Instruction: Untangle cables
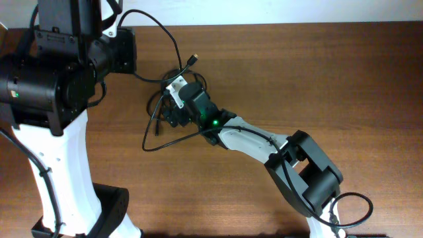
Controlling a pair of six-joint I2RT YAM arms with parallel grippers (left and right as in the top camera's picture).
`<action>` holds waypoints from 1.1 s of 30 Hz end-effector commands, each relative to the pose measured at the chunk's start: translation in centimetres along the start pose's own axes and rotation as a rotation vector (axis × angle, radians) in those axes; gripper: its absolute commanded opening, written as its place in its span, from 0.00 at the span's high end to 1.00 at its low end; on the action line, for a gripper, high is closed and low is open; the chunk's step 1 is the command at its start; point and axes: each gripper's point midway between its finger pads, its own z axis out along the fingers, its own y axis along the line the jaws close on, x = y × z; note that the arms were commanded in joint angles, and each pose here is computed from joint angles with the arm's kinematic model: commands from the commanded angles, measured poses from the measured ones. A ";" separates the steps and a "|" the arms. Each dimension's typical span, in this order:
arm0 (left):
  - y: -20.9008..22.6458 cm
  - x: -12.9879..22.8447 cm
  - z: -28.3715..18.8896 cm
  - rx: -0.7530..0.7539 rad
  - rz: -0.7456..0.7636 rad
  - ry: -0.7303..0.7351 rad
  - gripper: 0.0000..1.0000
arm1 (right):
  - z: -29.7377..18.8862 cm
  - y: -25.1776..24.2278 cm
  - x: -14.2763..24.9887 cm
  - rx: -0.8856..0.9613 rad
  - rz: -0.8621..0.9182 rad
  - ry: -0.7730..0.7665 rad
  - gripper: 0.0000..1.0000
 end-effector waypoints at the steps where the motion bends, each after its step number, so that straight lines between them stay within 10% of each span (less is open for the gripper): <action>1: 0.3 -0.2 -0.3 -0.011 -0.020 -0.011 1.00 | 1.1 -0.2 1.6 -0.004 0.017 0.040 0.00; 6: 0.3 -0.2 -0.2 -0.011 -0.020 -0.012 1.00 | 1.7 -0.1 4.0 -0.003 0.014 0.109 0.06; 7: 0.3 -0.1 -0.2 -0.011 -0.019 -0.010 1.00 | 1.7 -0.1 4.1 -0.003 0.014 0.114 0.31; 8: 0.3 -0.1 -0.2 -0.011 -0.019 -0.010 1.00 | 1.7 -0.1 4.1 -0.003 0.014 0.113 0.96; 12: 0.3 -0.1 -0.2 -0.011 -0.019 -0.008 1.00 | -1.2 -0.9 0.9 0.009 -0.012 0.087 0.96; 17: 0.7 -0.2 -0.3 -0.038 -0.020 -0.012 1.00 | -24.3 -13.5 -12.3 0.362 0.151 -0.177 0.96; 23: 12.2 1.6 -0.9 -0.276 -0.230 0.023 1.00 | -41.9 -34.9 0.8 0.819 0.727 -0.114 0.96; 28: 13.3 1.7 -0.9 -0.222 -0.284 0.013 1.00 | -52.8 -40.1 9.9 1.113 1.043 -0.140 0.96; 33: 13.3 1.7 -0.9 -0.222 -0.284 0.013 1.00 | -53.8 -40.3 10.8 1.182 1.040 -0.109 0.96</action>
